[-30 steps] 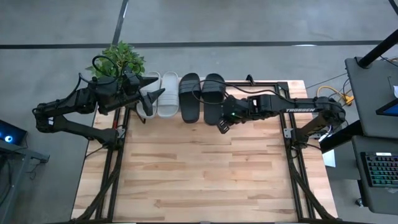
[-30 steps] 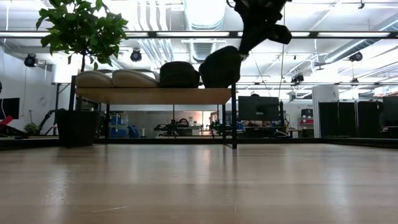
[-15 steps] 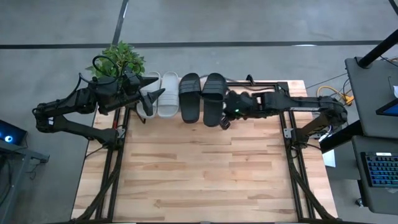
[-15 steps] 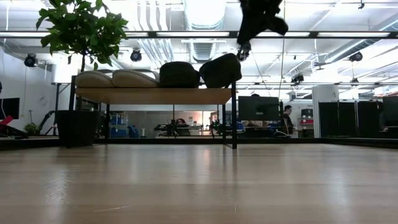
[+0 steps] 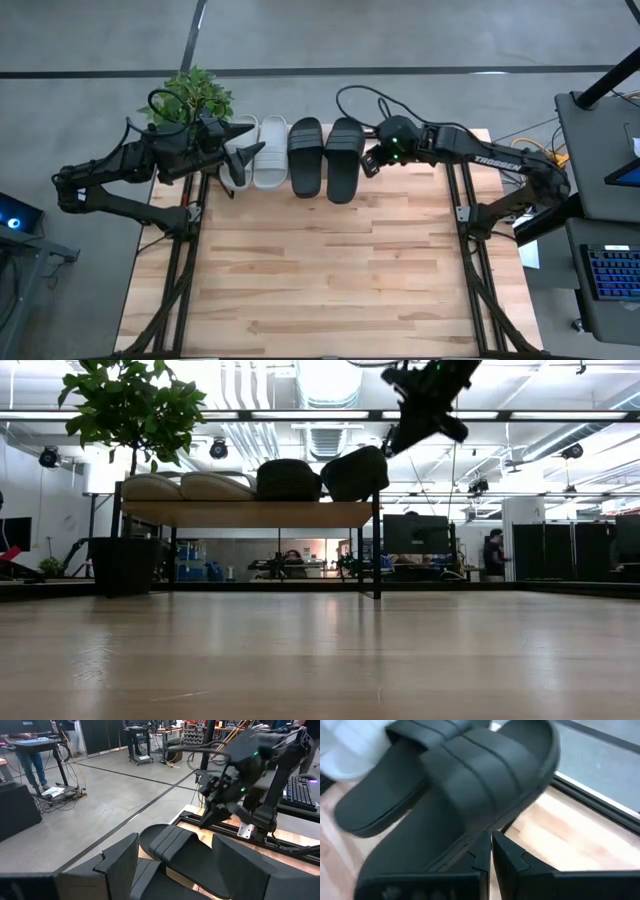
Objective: Pick and place slides into the shelf
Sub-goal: Adjust the right black slipper on the shelf
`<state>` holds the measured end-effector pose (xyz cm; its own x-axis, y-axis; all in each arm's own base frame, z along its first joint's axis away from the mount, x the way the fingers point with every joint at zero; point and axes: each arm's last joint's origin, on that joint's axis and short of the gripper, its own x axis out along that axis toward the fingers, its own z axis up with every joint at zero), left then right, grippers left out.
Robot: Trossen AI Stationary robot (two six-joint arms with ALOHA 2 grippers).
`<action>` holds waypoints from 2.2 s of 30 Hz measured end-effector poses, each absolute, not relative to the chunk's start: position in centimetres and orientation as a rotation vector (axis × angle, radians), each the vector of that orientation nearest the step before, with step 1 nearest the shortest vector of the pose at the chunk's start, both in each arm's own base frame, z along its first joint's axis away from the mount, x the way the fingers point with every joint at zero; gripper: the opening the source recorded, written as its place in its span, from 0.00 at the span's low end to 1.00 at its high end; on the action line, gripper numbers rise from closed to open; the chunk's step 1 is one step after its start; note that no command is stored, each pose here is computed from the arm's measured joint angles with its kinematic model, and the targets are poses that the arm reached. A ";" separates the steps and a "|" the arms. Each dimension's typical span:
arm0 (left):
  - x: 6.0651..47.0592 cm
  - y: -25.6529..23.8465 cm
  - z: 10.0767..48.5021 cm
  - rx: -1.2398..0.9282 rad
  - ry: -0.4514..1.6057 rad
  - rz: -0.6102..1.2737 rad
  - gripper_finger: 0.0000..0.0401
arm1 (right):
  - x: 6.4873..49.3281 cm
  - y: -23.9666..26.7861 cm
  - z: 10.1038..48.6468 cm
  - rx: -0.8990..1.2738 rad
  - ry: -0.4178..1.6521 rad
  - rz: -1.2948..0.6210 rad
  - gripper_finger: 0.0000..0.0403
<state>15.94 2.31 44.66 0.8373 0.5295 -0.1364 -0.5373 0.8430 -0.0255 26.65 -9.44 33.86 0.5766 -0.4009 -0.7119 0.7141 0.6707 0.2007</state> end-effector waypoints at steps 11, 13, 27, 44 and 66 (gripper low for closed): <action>15.5 2.3 44.8 -0.065 0.114 0.564 0.59 | 27.1 -10.4 32.1 0.498 0.709 -0.713 0.02; 15.5 2.3 44.8 -0.065 0.114 0.564 0.59 | 27.5 -10.6 31.6 0.497 0.721 -0.714 0.02; 15.6 2.3 44.8 -0.065 0.115 0.564 0.59 | 28.9 -11.6 30.7 0.496 0.717 -0.677 0.02; 16.1 2.3 44.8 -0.068 0.105 0.564 0.59 | 29.3 -11.6 30.9 0.519 0.677 -0.607 0.02; 16.3 2.3 44.8 -0.067 0.104 0.564 0.59 | 28.2 -11.4 32.1 0.476 0.689 -0.598 0.02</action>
<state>16.33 2.33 44.82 0.8400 0.5298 -0.1172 -0.5366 0.8431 -0.0351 28.18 -11.35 32.07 0.6189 -0.3480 -0.7041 0.6480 0.7328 0.2074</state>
